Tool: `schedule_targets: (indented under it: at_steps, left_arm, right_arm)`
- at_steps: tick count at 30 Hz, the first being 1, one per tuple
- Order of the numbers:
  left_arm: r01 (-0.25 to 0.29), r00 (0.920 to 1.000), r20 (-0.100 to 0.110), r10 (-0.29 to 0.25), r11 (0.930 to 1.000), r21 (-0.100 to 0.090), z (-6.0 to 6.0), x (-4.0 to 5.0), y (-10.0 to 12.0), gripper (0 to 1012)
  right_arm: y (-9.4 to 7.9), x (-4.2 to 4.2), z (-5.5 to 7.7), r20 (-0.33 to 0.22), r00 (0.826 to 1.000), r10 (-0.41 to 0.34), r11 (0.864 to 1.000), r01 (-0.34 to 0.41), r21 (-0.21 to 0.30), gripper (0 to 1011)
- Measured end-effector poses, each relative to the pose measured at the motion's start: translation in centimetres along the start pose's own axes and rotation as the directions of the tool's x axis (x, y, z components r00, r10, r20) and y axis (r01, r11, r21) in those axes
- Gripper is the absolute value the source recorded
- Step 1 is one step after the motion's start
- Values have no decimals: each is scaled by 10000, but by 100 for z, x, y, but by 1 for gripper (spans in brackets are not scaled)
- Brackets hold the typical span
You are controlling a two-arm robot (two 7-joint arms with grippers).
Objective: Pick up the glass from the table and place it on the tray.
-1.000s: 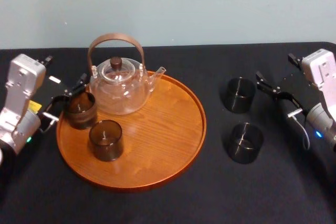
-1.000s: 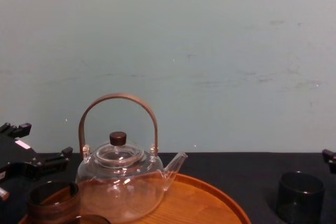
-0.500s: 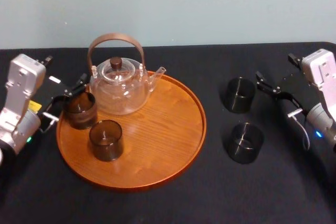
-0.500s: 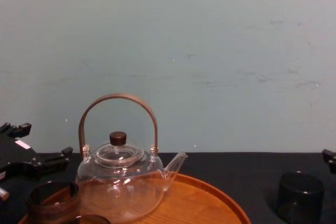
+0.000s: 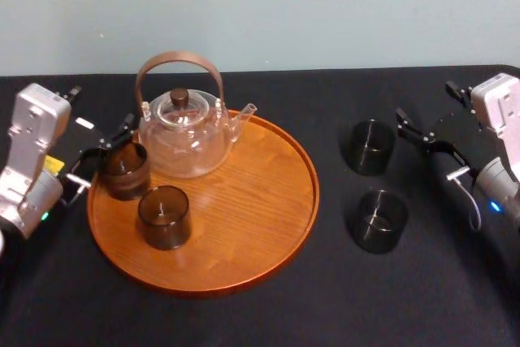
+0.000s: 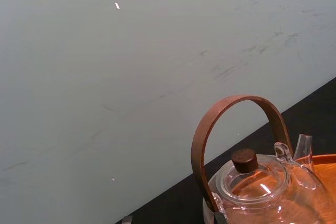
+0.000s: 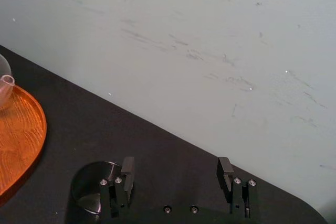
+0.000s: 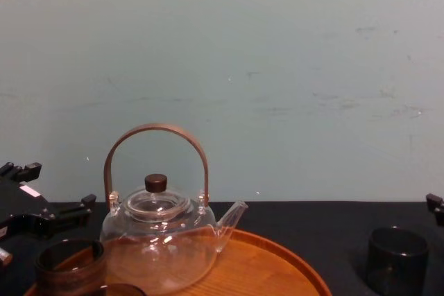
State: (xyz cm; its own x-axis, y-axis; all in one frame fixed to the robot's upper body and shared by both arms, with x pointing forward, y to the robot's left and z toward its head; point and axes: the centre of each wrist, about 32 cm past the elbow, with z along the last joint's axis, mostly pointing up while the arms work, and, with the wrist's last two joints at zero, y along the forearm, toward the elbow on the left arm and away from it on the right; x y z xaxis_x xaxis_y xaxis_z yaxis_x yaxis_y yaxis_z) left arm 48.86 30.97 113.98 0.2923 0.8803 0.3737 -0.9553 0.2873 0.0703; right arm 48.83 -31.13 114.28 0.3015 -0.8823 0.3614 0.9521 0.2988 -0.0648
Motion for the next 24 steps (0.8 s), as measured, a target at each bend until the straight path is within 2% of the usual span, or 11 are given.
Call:
schedule_targets:
  at_steps: [5,16,24]
  left_arm:
    - [0,10000,0,0,10000,-1,0,0,0,1001]
    - [0,10000,0,0,10000,-1,0,0,0,1001]
    - [0,10000,0,0,10000,0,0,0,0,1001]
  right_arm:
    - [-26,8,39,-203,9998,86,9999,-85,62,1003]
    - [-165,34,174,-1072,9925,581,9983,-568,148,1002]
    - [-345,48,221,-1528,9825,1064,9941,-1081,-26,1002]
